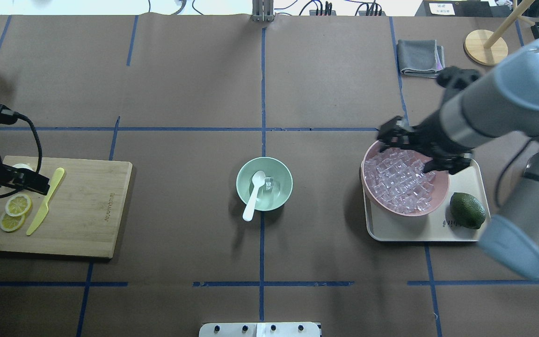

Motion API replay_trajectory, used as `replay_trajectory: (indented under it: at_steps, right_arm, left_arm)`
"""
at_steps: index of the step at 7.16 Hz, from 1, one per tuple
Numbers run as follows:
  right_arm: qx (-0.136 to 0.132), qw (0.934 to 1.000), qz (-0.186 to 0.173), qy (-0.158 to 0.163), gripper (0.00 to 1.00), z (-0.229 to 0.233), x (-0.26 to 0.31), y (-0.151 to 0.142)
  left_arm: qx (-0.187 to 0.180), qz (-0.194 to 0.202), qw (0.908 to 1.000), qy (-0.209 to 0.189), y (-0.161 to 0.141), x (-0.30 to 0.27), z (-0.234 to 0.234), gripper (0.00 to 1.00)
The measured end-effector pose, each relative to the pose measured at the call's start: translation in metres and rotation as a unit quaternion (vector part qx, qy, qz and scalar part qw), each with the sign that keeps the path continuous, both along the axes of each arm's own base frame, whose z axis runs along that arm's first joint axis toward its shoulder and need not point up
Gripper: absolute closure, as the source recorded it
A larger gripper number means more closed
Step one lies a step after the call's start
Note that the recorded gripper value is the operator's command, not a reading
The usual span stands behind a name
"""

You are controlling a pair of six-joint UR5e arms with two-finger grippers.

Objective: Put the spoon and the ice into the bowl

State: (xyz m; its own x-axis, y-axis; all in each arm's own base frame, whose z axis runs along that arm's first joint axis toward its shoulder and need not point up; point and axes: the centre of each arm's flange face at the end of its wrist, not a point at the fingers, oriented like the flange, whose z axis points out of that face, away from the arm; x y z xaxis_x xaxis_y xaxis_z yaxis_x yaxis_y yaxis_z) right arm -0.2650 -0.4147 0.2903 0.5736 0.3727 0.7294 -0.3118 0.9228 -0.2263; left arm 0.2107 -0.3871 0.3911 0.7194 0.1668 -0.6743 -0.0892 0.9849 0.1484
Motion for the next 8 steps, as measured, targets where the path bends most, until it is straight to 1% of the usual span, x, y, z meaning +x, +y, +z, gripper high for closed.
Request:
replay_trajectory:
  at_steps: [1,2,4,5,6,7,8]
  right_arm:
    - [0.023,0.999,-0.034,0.016,0.0,0.043,0.058,-0.005]
    - [0.048,0.9961,-0.068,0.029,0.0,0.086,0.115,-0.007]
    - [0.095,0.9862,-0.124,0.054,0.0,0.179,0.219,-0.004]
    - [0.116,0.9804,-0.145,0.064,0.0,0.215,0.262,0.001]
    - [0.135,0.9742,-0.166,0.071,0.0,0.238,0.294,0.006]
    - [0.153,0.9674,-0.187,0.074,0.0,0.251,0.313,0.01]
    - [0.163,0.9633,-0.2,0.075,0.0,0.258,0.32,0.012]
  left_arm:
    - [0.005,0.011,0.9999,0.0,-0.009,-0.026,0.014,0.0]
    - [0.012,0.02,0.9997,-0.003,-0.016,-0.056,0.034,0.0]
    - [0.034,0.041,0.9985,-0.011,-0.032,-0.114,0.079,0.0]
    - [0.039,0.053,0.9978,-0.009,-0.038,-0.136,0.1,0.0]
    - [0.04,0.062,0.9973,-0.002,-0.042,-0.151,0.118,0.0]
    - [0.037,0.06,0.9975,0.003,-0.045,-0.163,0.129,0.0]
    - [0.028,0.056,0.998,0.01,-0.05,-0.17,0.138,0.0]
